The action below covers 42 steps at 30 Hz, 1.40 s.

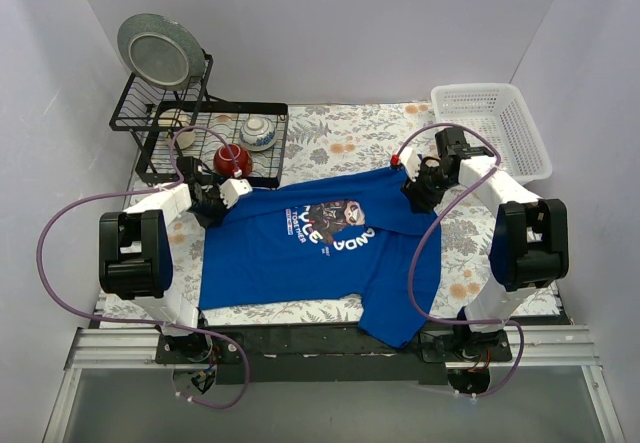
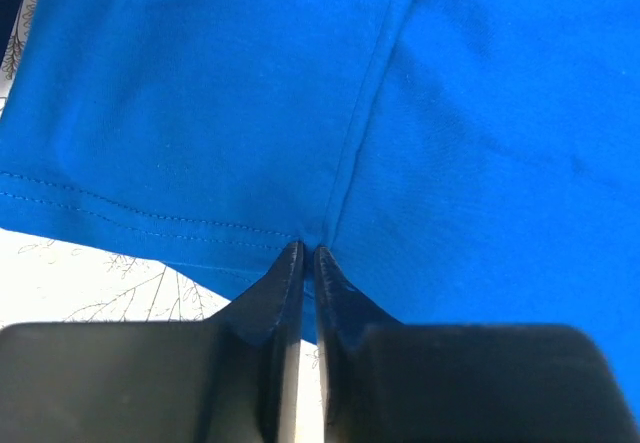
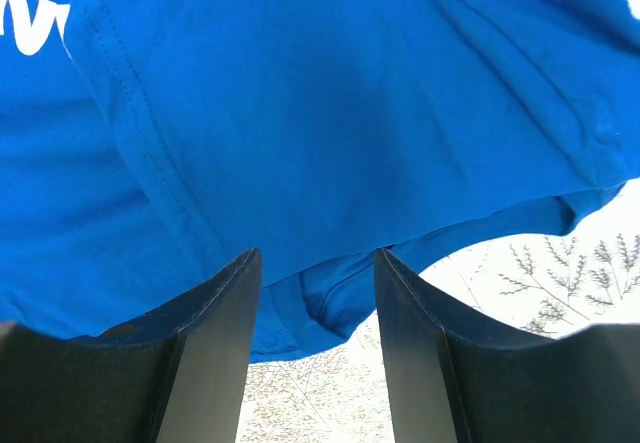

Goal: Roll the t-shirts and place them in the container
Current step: Fold the T-shirt at the center of the board.

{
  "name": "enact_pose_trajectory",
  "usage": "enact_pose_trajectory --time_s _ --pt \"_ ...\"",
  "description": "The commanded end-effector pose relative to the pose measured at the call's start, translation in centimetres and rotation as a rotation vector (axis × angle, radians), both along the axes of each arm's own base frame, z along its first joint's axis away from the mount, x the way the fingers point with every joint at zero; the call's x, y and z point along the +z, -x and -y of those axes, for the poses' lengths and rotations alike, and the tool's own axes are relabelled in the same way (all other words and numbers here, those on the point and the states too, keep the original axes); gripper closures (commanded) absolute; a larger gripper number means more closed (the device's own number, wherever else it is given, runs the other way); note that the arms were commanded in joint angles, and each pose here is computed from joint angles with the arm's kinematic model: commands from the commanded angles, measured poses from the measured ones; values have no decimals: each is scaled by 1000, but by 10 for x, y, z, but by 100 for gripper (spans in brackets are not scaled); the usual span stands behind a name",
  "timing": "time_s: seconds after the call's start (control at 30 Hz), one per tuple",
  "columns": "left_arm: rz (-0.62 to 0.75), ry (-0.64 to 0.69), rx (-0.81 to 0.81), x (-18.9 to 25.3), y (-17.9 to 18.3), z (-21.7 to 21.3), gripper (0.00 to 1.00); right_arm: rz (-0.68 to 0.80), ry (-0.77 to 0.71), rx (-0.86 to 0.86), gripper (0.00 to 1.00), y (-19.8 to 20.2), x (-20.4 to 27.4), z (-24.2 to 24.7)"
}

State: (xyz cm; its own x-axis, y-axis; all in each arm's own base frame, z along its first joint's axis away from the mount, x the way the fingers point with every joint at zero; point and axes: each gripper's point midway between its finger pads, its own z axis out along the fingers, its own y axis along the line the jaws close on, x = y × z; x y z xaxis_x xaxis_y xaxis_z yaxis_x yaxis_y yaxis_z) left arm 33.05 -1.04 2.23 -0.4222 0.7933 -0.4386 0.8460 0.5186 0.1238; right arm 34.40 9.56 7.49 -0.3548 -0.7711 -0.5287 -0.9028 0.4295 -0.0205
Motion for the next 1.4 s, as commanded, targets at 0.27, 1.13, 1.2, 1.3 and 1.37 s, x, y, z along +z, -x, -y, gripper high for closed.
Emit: enact_pose_trajectory --time_s 0.27,1.13,1.2,1.3,1.37 --pt "56 -26 -50 26 -6 -1 100 47 34 227 42 43 7 5" --pt "64 -23 41 33 -17 -5 96 23 142 476 40 55 -48 10" --pt "64 -27 42 33 -17 -5 95 39 146 470 43 51 -49 10" --pt "67 -28 43 34 -18 -6 94 62 152 453 45 42 -48 9" --pt "66 -29 45 34 -18 -6 93 58 154 443 47 39 -51 9"
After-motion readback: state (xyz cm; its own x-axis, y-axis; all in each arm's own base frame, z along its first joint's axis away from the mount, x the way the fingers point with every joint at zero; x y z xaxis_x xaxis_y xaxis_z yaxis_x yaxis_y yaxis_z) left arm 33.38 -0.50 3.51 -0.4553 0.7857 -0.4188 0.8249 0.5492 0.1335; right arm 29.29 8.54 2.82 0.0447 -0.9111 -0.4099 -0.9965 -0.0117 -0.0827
